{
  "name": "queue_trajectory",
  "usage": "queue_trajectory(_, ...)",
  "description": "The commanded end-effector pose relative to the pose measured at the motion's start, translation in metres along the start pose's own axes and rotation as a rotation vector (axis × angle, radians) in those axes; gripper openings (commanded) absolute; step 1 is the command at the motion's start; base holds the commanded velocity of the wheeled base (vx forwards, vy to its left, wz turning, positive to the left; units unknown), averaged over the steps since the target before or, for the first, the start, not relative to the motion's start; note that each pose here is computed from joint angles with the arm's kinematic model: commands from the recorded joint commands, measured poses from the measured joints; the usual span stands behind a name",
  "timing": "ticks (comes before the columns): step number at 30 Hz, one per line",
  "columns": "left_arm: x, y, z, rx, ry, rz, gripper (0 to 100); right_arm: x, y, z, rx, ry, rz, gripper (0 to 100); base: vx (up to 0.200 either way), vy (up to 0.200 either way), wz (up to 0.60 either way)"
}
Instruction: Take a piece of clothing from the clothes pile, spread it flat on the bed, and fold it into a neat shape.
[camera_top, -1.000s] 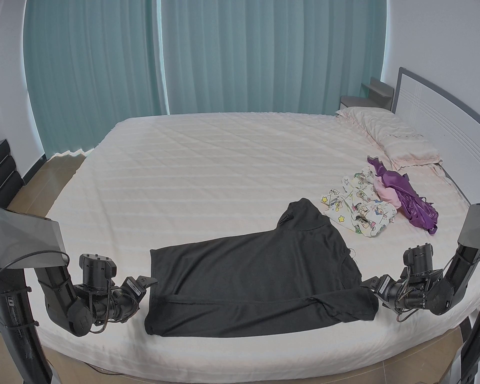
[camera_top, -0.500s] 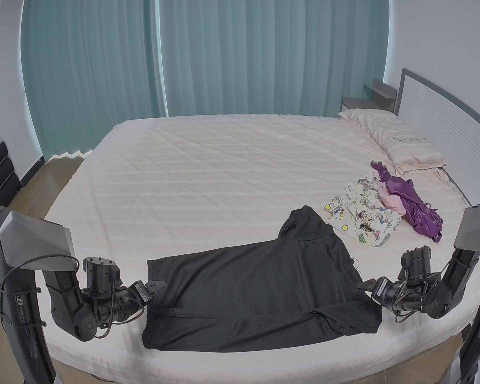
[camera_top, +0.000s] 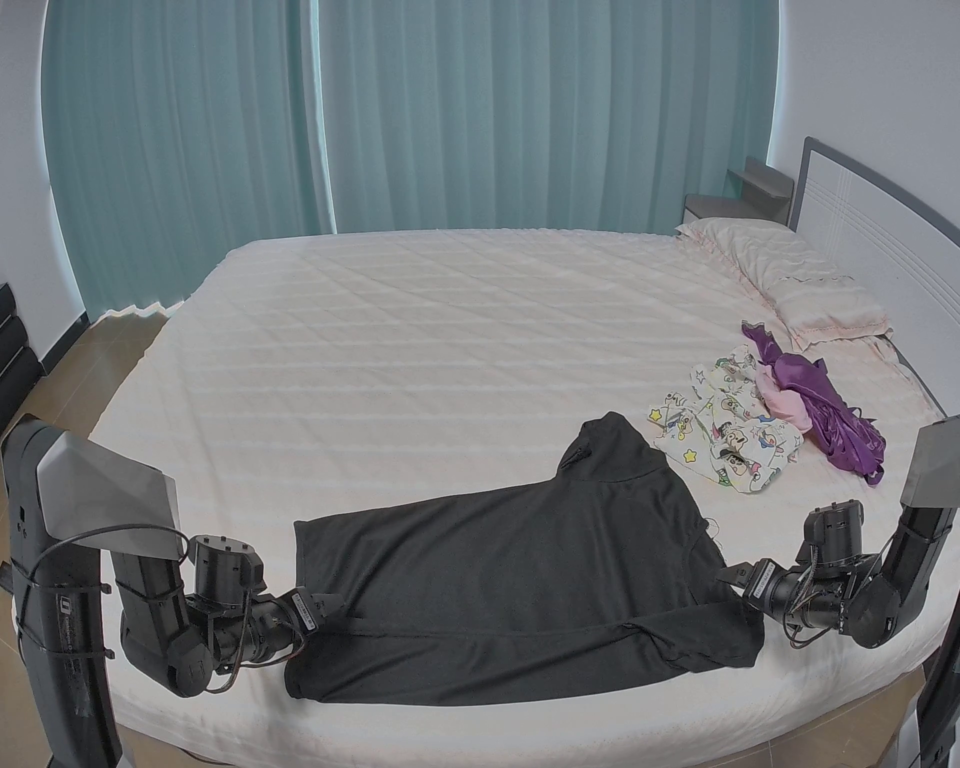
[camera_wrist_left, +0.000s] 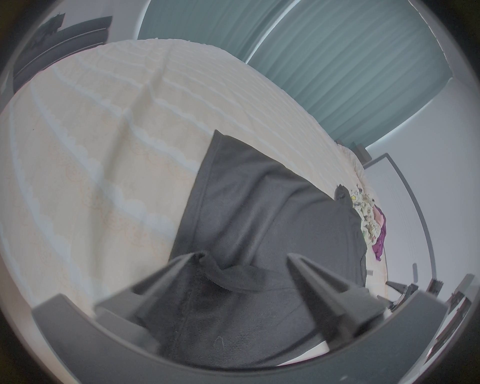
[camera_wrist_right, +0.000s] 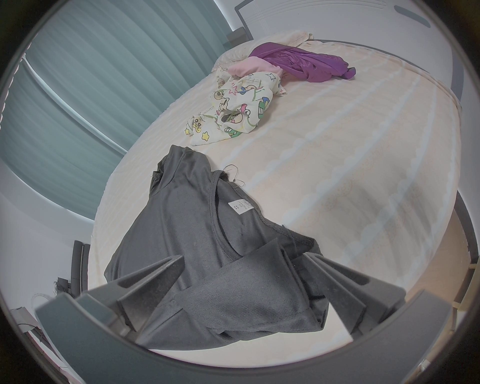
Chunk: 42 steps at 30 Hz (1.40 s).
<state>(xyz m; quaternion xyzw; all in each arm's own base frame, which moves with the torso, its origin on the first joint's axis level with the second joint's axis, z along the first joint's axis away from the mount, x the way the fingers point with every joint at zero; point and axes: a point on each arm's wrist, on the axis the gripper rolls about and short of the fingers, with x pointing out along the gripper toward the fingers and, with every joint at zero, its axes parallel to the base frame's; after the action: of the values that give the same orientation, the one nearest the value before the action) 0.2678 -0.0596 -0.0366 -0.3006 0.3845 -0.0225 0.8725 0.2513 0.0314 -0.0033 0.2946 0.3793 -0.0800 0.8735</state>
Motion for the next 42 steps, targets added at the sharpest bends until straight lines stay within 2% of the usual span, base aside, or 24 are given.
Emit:
queue_trajectory(1, 0.004, 0.002, -0.007, 0.021, 0.02, 0.015, 0, 0.0, 0.0, 0.0, 0.0, 0.001, 0.0, 100, 0.0, 0.0, 0.0)
queue_trajectory(3, 0.005, 0.005, -0.008, 0.046, 0.004, 0.052, 0, -0.002, 0.0, 0.002, 0.0, -0.012, 0.006, 100, 0.0, 0.0, 0.0)
queue_trajectory(8, 0.004, 0.009, -0.008, 0.035, -0.032, 0.114, 0, 0.0, -0.002, 0.01, -0.033, -0.018, 0.025, 100, 0.0, 0.0, 0.0)
queue_trajectory(12, 0.003, 0.009, -0.004, -0.037, -0.052, 0.111, 0, 0.011, -0.004, 0.032, -0.128, -0.021, 0.111, 100, 0.0, 0.0, 0.0)
queue_trajectory(16, 0.0, 0.008, -0.003, -0.098, -0.059, 0.107, 0, 0.029, -0.011, 0.036, -0.224, 0.029, 0.122, 100, 0.0, 0.0, 0.0)
queue_trajectory(21, -0.001, 0.009, -0.004, -0.129, -0.059, 0.109, 0, 0.047, -0.022, 0.033, -0.23, 0.086, 0.152, 100, 0.0, 0.0, 0.0)
queue_trajectory(25, -0.001, 0.009, -0.004, -0.132, -0.058, 0.11, 0, 0.049, -0.024, 0.028, -0.225, 0.141, 0.226, 100, 0.0, 0.0, 0.0)
queue_trajectory(42, -0.001, 0.009, -0.004, -0.134, -0.057, 0.109, 0, 0.049, -0.036, 0.014, -0.291, 0.193, 0.21, 100, 0.0, 0.0, 0.0)
